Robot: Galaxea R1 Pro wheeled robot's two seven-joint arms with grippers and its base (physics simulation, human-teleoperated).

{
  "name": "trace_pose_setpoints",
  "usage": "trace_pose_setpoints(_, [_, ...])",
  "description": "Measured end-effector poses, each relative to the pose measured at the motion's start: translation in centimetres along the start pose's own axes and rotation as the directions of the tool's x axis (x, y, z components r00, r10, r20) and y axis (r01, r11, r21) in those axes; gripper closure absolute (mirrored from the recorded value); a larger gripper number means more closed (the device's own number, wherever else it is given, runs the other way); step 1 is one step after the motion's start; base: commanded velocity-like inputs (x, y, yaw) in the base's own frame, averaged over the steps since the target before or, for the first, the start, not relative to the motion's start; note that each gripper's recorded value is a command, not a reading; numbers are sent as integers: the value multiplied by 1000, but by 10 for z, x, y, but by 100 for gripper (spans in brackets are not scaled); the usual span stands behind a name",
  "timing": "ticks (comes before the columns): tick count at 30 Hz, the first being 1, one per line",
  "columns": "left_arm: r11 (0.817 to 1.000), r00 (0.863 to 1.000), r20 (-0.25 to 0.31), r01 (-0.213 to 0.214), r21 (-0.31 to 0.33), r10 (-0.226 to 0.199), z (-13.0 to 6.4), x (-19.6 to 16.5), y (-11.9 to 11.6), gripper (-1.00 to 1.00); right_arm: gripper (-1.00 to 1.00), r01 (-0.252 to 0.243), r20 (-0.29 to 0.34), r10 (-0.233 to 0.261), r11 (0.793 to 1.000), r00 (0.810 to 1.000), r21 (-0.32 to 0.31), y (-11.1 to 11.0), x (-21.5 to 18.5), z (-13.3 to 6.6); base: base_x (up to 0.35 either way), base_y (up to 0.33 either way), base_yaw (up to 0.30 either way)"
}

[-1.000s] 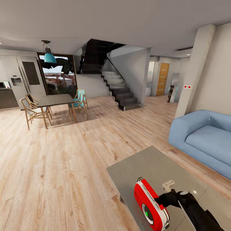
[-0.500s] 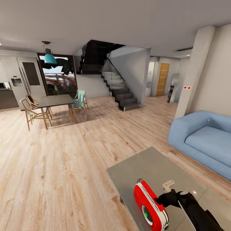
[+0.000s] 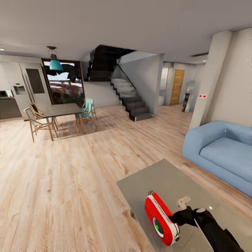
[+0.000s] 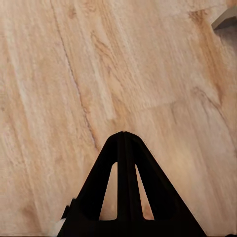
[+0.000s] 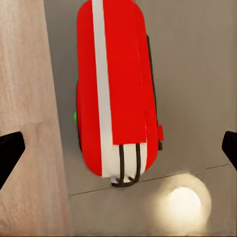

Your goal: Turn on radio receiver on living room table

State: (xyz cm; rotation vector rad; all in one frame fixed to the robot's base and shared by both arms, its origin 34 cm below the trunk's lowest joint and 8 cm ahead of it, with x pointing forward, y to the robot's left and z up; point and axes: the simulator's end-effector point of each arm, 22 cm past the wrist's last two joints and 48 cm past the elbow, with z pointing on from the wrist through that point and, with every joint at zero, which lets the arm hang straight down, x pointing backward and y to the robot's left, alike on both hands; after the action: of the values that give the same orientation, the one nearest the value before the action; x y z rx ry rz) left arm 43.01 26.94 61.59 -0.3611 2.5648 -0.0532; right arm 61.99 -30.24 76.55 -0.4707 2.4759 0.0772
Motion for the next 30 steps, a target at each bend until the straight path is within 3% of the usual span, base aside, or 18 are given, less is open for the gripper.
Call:
trace_pose_setpoints(15, [1000,1000,7,-1,0,1,-17,-9,-1,100,-100,0,1,0,1000,1000,0,0,-8,-16,-335,6,0])
trace_pose_setpoints(30, [1000,1000,7,0,4,0,-33,-14,-3,100,-100,0,0,0,1000,1000,-1,1,-15,-31,-283,170,0])
